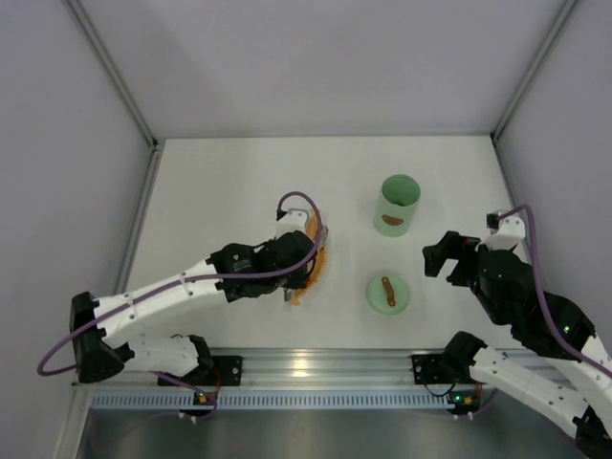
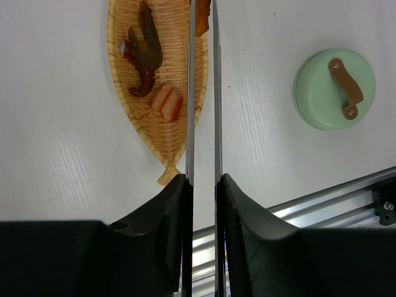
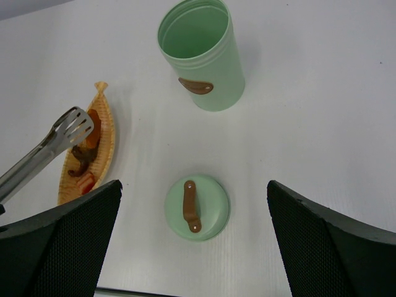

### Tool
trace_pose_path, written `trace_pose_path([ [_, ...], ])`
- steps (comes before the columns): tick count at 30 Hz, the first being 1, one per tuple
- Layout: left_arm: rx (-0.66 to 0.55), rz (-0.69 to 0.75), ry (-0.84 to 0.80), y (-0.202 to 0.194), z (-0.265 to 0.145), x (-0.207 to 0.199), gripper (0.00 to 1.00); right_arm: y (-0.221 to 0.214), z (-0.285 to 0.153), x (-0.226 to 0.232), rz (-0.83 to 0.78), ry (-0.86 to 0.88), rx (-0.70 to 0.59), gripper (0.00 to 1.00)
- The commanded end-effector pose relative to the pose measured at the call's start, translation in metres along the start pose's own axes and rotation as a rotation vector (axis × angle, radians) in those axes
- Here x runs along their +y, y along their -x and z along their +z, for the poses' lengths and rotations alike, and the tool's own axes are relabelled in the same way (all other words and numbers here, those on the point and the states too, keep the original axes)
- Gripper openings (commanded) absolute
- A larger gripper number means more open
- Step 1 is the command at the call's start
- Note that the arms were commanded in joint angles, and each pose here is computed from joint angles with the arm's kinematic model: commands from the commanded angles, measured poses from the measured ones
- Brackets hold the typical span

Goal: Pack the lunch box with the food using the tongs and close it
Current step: Pick up the fake food from the plate, then place the fake food in the packing box.

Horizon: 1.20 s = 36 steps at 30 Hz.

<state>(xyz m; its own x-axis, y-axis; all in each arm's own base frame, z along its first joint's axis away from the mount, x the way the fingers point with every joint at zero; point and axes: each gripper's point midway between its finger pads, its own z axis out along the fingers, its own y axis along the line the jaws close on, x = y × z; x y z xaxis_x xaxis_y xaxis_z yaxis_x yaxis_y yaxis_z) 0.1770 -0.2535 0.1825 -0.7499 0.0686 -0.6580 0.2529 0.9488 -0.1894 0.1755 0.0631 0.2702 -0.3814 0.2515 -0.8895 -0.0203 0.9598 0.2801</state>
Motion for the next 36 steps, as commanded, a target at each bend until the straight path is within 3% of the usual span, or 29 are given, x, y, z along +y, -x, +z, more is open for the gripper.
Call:
trace_pose_path([
  [1,-0.091,-0.002,-0.043,0.036,-0.016,-0.017,0.17,0.012,-0.002,0.008,0.031,0.031,-0.038,0.99],
  [21,-0.279,0.053,-0.254,0.160,-0.013,-0.148,0.18,0.024,-0.012,-0.001,0.035,0.004,-0.058,1.00],
  [32,-0.309,0.053,-0.234,0.173,0.034,-0.177,0.19,0.028,-0.022,-0.011,0.037,-0.007,-0.068,1.00],
  [36,-0.307,0.052,-0.219,0.171,0.040,-0.176,0.31,0.029,-0.025,-0.013,0.040,-0.006,-0.075,0.99],
])
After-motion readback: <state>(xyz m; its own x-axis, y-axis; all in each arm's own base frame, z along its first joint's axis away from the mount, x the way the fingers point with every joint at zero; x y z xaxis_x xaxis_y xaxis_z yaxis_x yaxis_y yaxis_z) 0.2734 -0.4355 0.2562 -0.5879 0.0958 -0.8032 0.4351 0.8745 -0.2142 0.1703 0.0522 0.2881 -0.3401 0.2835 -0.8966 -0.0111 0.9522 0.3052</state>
